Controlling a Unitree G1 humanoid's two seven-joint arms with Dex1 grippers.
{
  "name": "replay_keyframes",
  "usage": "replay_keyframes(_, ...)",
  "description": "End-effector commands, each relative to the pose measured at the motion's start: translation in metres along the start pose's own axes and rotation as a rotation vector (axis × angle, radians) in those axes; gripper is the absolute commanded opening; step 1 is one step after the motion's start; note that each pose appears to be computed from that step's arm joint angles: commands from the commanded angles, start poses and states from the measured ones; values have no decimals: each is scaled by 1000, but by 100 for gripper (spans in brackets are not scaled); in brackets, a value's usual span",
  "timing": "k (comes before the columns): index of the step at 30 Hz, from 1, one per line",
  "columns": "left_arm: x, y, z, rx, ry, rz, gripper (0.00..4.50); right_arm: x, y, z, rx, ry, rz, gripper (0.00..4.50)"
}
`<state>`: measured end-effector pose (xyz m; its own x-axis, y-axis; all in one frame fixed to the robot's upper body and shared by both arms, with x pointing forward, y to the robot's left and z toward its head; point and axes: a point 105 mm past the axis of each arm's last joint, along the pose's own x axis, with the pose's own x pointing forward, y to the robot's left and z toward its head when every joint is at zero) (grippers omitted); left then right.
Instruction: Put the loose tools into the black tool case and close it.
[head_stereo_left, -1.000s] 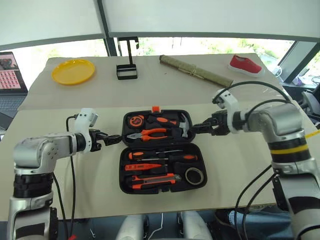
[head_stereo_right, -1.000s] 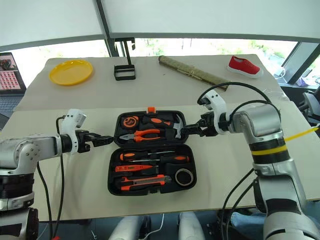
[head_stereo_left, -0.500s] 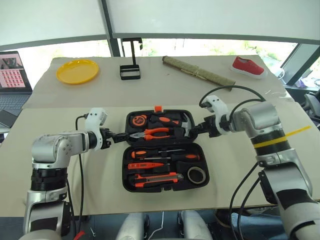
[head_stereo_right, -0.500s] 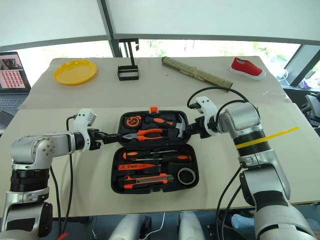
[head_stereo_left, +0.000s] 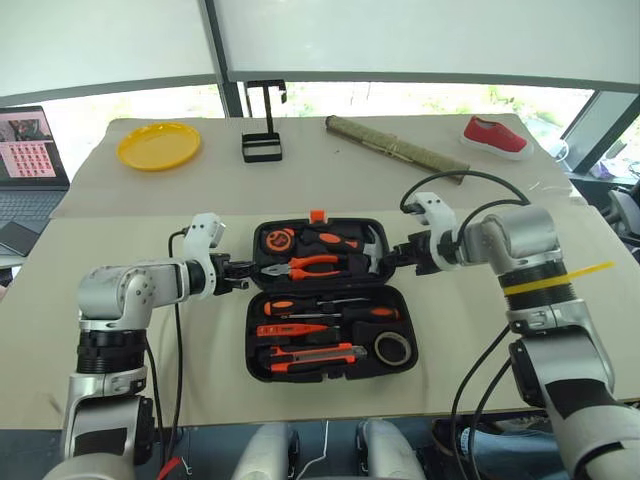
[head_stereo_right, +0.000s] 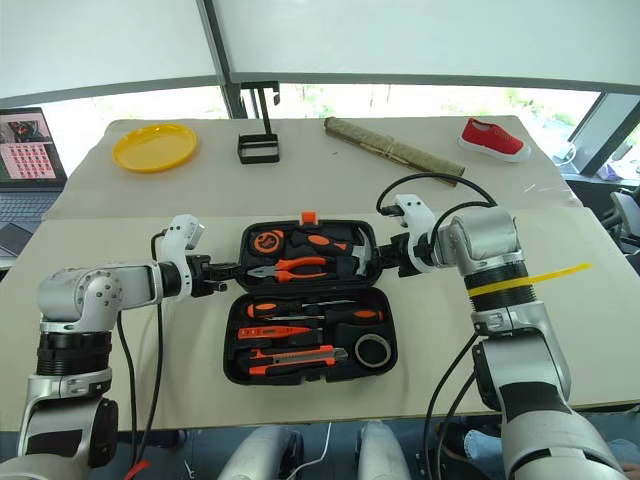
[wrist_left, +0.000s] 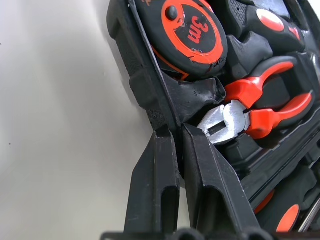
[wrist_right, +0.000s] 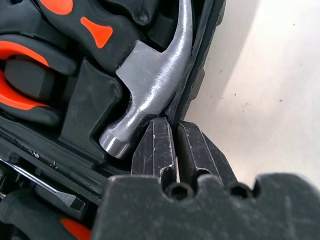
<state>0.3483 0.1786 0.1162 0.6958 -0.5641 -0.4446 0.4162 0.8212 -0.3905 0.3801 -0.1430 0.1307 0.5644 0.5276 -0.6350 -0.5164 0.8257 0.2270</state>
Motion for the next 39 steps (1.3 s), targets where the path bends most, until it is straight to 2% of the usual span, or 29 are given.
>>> replay_keyframes(1, -6, 3, 10, 45, -132, -10, 4, -19, 15, 32, -123, -203, 68, 0)
replay_keyframes(5, -22, -5, 21, 190, -309, -93, 4, -35, 24, 43, -289, -376, 68, 0)
replay_keyframes(8, -36, -10, 24, 342, -425, -124, 4, -45, 27, 37, -436, -450, 45, 0)
replay_keyframes(13, -62, -17, 27, 664, -645, -81, 4, -54, 32, 3, -827, -522, -16, 0)
replay_keyframes(17, -60, -17, -12, 985, -491, -118, 4, -53, 31, -30, -1053, -504, -27, 0)
replay_keyframes(19, -65, -12, -24, 1056, -469, -118, 4, -56, 32, -43, -1190, -503, -22, 0)
replay_keyframes(21, -70, -10, -36, 1104, -439, -139, 4, -60, 27, -48, -1212, -527, -44, 0)
replay_keyframes(22, -73, -9, -44, 1137, -414, -156, 1, -61, 22, -52, -1223, -521, -55, 39)
replay_keyframes(25, -80, -4, -60, 1178, -367, -181, 109, -67, 13, -58, -1280, -515, -89, 144)
replay_keyframes(27, -83, 2, -64, 1180, -349, -170, 198, -70, 9, -59, -1303, -519, -111, 218)
replay_keyframes(28, -86, 5, -65, 1181, -341, -159, 222, -71, 7, -60, -1308, -515, -121, 237)
replay_keyframes(33, -94, 26, -62, 1136, -299, -101, 403, -80, 3, -65, -1274, -514, -118, 407)
replay_keyframes(36, -92, 38, -52, 1068, -299, -51, 412, -86, 1, -74, -1196, -493, -77, 363)
replay_keyframes(39, -79, 37, -36, 993, -317, -66, 324, -96, 13, -91, -1006, -436, 66, 256)
